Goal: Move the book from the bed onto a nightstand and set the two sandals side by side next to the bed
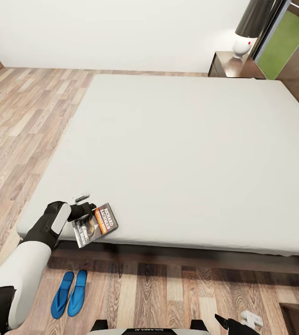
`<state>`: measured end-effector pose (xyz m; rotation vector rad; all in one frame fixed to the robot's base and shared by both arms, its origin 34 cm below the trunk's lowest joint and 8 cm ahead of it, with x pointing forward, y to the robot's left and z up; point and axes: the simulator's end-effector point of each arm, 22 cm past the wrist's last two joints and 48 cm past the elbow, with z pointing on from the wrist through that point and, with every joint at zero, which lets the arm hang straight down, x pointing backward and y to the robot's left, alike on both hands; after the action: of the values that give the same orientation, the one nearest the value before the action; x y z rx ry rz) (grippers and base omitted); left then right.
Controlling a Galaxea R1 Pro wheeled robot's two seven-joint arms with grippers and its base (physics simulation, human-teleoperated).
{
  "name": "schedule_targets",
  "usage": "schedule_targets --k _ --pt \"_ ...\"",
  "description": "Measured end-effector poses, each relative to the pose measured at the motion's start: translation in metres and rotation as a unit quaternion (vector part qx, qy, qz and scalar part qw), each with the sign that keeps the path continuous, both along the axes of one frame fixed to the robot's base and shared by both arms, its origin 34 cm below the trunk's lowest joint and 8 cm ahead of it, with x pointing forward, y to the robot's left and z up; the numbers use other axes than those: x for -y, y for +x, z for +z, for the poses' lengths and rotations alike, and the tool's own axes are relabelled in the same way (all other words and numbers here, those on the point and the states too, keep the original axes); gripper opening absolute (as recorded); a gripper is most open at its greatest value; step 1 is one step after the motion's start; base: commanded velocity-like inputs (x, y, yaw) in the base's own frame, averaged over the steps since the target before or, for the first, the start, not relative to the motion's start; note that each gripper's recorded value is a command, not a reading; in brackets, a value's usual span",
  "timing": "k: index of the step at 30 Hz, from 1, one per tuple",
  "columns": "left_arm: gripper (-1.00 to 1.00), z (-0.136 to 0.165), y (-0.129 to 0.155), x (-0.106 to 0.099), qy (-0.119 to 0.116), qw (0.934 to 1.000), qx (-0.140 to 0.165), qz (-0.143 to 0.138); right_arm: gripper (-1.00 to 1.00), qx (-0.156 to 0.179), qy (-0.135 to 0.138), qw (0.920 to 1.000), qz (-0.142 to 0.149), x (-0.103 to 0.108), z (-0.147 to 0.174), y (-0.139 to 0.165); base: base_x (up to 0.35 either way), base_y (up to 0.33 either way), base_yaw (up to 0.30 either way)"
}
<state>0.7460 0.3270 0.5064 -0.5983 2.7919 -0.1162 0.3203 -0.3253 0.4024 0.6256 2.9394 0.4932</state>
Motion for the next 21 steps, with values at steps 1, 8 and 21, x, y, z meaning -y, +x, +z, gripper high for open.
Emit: schedule_targets --k 1,8,21 --pt "1.0 0.0 0.0 0.0 0.0 1.0 0.0 0.0 1.0 0.0 0.0 1.0 0.0 0.0 0.0 0.0 0.0 0.0 0.0" --pt "1.0 -0.0001 -0.0001 0.0002 0.0 1.0 0.0 0.0 1.0 0.0 0.0 1.0 0.0 0.0 0.0 -0.0001 0.0 0.0 0.0" --pt "1.0 0.0067 0.0005 0.0009 0.0 1.0 0.0 0.0 1.0 0.0 0.0 1.0 0.0 0.0003 0.0066 0.0001 0.0 0.0 0.0"
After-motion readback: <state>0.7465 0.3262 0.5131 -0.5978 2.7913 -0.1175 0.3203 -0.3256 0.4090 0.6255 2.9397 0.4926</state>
